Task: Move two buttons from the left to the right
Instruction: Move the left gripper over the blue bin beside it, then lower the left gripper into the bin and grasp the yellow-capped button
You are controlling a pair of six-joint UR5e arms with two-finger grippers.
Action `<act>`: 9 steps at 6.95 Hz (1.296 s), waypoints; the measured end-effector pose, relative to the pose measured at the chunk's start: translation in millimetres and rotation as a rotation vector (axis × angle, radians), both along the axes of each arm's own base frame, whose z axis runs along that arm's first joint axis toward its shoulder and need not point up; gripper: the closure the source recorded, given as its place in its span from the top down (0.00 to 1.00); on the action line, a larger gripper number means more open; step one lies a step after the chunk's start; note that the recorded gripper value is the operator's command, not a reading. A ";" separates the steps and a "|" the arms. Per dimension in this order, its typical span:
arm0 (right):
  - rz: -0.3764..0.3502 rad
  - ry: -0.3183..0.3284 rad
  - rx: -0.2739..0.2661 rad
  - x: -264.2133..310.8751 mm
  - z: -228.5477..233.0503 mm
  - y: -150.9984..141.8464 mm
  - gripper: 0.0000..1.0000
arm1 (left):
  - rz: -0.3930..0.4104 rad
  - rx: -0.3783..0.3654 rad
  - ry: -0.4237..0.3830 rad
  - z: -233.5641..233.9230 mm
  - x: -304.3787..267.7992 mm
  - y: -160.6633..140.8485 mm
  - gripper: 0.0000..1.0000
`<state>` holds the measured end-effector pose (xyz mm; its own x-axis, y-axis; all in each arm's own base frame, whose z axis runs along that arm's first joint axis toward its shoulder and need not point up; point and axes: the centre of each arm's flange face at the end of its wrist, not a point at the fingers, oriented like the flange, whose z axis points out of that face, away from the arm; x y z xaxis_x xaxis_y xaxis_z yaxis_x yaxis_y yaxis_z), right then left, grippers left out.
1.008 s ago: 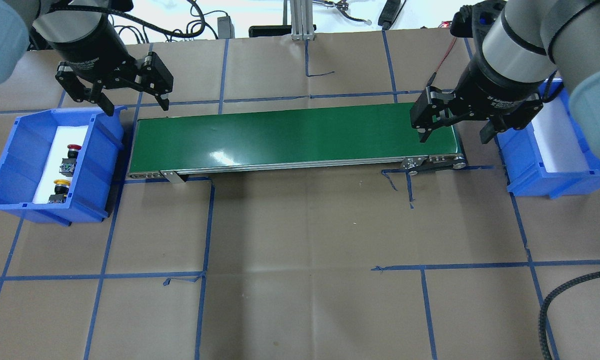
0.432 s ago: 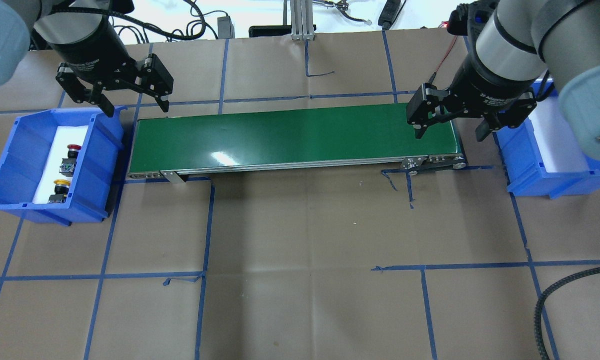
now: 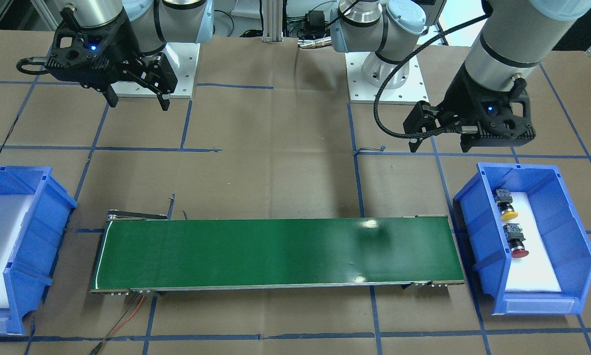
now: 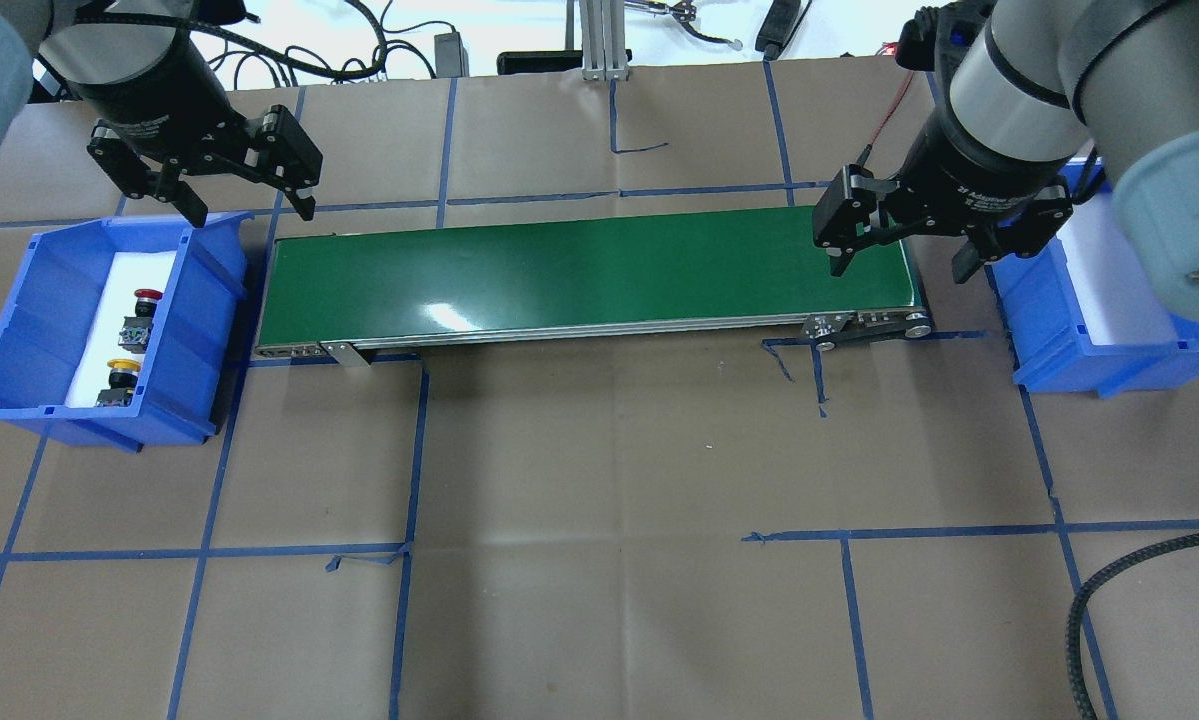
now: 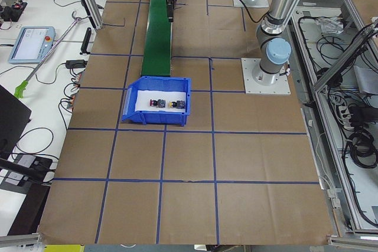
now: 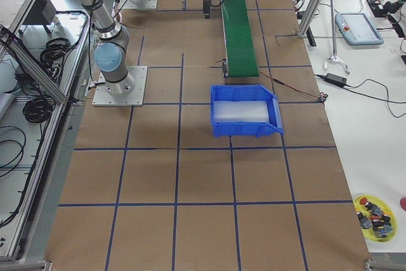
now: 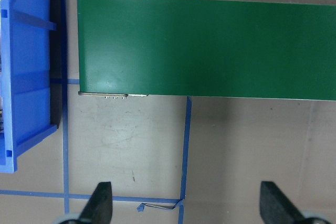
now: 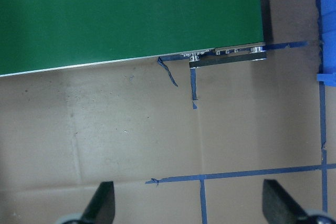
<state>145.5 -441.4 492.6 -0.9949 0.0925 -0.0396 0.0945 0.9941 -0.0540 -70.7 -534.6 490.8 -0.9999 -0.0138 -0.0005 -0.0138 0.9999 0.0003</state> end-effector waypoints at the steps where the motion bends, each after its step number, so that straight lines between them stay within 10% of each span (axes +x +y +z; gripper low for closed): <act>1: 0.001 0.002 0.000 -0.1 0.0 0.1 1.00 | -0.002 -0.004 -0.001 0.4 33.6 -3.9 0.99; 9: 0.010 0.004 0.003 -0.5 -3.8 -0.3 1.00 | -0.016 0.036 0.027 -52.1 287.7 12.2 0.98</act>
<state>145.1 -441.7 488.8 -0.9960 0.0825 -0.0353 0.0843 0.9951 -0.0517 217.0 -522.4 438.7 -0.9997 0.0018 0.0262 0.0027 0.9993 0.0361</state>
